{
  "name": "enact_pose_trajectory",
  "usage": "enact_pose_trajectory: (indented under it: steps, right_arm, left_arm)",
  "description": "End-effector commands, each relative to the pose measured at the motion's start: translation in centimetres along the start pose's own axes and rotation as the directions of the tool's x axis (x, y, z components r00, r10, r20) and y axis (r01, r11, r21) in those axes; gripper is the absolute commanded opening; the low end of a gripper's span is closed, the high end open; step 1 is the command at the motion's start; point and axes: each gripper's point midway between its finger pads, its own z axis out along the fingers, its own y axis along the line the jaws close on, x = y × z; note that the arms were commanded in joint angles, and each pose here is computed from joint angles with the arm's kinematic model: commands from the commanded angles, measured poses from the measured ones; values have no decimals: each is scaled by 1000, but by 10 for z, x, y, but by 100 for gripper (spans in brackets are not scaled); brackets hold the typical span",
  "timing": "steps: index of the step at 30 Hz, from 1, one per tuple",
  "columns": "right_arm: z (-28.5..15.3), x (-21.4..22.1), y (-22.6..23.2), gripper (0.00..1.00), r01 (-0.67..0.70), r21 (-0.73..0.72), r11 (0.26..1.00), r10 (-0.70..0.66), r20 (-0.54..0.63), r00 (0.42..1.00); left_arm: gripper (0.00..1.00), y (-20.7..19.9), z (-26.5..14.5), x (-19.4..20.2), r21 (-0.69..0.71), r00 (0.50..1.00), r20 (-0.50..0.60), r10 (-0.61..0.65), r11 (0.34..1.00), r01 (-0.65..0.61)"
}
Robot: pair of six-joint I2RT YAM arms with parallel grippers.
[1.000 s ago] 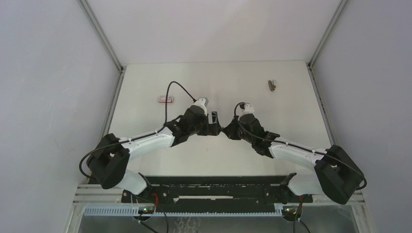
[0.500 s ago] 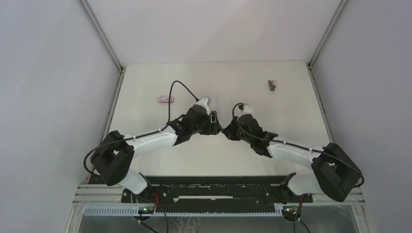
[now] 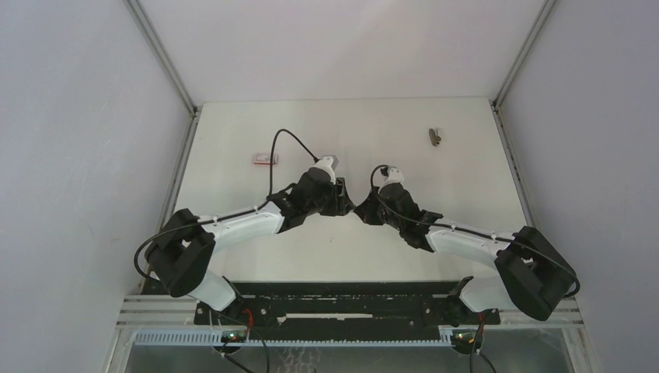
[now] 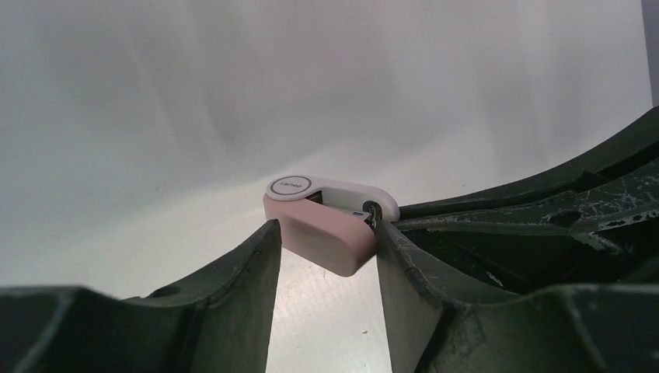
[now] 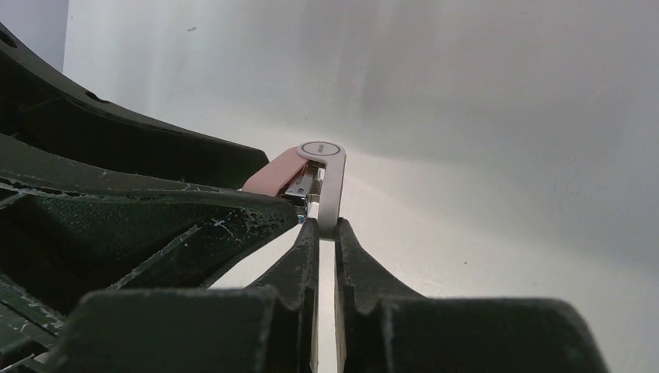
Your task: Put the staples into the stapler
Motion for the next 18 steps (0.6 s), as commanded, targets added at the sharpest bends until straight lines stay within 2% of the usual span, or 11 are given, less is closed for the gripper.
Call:
enact_pose_trajectory:
  steps: [1, 18]
  right_arm:
    - [2, -13, 0, 0, -19, 9, 1000, 19, 37, 999]
    - [2, -16, -11, 0, -33, 42, 999, 31, 38, 999]
  left_arm:
    - [52, 6, 1, -18, -26, 999, 54, -5, 1000, 6]
    - [48, 18, -3, -16, -49, 998, 57, -14, 999, 17]
